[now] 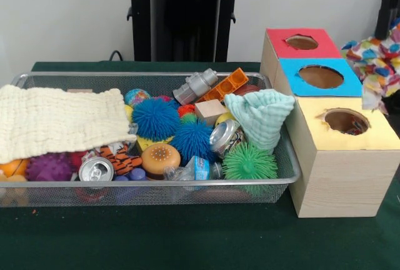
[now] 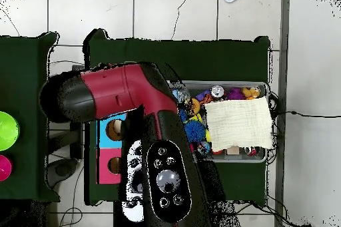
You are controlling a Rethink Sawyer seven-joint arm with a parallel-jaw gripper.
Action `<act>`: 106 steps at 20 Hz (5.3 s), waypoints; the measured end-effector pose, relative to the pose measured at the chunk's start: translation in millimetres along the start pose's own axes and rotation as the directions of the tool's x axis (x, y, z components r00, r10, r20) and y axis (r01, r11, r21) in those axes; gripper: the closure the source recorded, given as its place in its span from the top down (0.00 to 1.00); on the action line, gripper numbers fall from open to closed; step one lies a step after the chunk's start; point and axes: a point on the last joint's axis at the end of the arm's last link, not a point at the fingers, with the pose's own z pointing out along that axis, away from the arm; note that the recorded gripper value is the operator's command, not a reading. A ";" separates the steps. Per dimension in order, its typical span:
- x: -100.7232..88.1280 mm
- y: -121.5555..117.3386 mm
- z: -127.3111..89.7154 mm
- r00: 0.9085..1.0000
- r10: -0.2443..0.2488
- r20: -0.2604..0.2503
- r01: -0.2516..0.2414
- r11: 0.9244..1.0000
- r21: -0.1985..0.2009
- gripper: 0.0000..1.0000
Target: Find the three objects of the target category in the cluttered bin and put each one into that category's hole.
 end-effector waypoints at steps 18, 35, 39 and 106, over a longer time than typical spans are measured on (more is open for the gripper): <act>24.0 -5.6 75.6 0.999 0.026 0.038 -0.026 0.999 0.020 0.00; 69.0 11.2 102.4 0.998 0.029 -0.057 -0.029 1.000 0.000 0.00; 75.3 22.2 106.0 0.998 0.018 -0.064 -0.017 1.000 0.004 0.00; 39.7 86.0 37.9 0.994 0.062 0.088 -0.071 0.992 0.103 1.00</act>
